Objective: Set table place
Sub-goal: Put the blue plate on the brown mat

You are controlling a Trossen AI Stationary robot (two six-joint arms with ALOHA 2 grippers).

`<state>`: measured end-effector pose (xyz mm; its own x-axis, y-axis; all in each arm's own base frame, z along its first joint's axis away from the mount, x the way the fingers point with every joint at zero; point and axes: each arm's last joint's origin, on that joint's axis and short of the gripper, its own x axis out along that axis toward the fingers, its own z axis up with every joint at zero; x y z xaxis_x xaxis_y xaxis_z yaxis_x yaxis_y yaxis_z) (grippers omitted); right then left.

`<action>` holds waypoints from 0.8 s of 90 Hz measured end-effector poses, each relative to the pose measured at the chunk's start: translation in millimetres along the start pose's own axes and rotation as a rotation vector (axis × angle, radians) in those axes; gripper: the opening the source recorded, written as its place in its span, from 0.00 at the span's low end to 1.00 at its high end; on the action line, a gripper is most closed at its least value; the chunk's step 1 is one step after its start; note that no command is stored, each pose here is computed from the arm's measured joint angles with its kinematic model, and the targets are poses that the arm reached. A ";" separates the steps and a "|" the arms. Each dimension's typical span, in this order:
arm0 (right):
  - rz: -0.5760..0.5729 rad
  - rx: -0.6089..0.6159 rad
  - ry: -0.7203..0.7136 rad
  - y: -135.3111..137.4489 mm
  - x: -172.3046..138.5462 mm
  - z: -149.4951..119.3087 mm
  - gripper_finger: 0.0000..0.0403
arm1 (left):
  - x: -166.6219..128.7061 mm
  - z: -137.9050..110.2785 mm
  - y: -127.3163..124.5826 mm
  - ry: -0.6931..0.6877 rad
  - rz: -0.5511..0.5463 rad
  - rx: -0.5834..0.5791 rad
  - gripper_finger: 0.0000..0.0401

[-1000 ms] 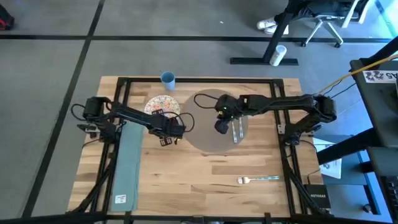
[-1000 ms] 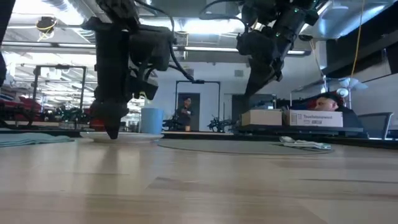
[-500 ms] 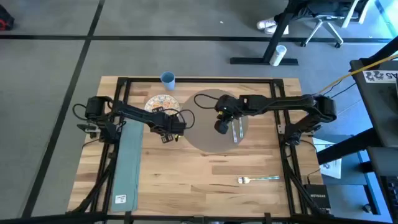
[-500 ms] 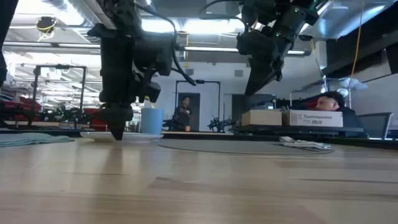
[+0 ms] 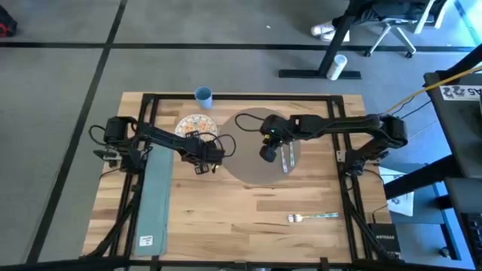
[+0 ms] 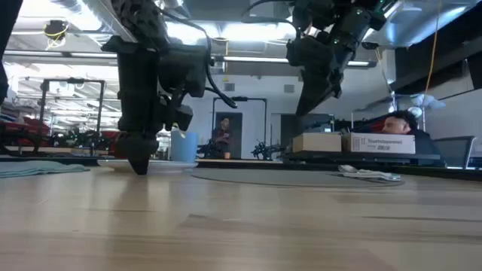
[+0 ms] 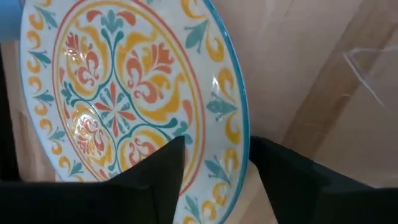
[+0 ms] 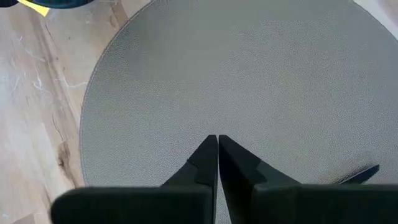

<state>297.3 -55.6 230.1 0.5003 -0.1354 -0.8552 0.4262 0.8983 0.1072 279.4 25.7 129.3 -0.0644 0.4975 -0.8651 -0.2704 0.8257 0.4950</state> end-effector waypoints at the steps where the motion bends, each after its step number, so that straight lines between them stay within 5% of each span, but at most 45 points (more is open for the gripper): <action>1: 0.000 0.000 0.000 0.0 0.0 0.0 0.00 | 0.1 0.0 -0.1 0.000 -0.001 0.005 0.35; 18: 0.000 0.000 0.000 0.0 0.0 0.0 0.00 | -1.5 -2.4 -3.1 0.003 0.014 0.061 0.05; 72: 0.010 -0.021 0.004 5.3 -0.3 -1.8 0.00 | -48.0 18.3 -19.6 -0.133 -0.039 0.087 0.00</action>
<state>298.1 -50.0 230.0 0.5011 -0.1247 -0.8564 0.4052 0.9082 0.1048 305.3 -9.5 162.6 0.0740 0.4904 -0.8683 -0.1853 0.8623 0.4712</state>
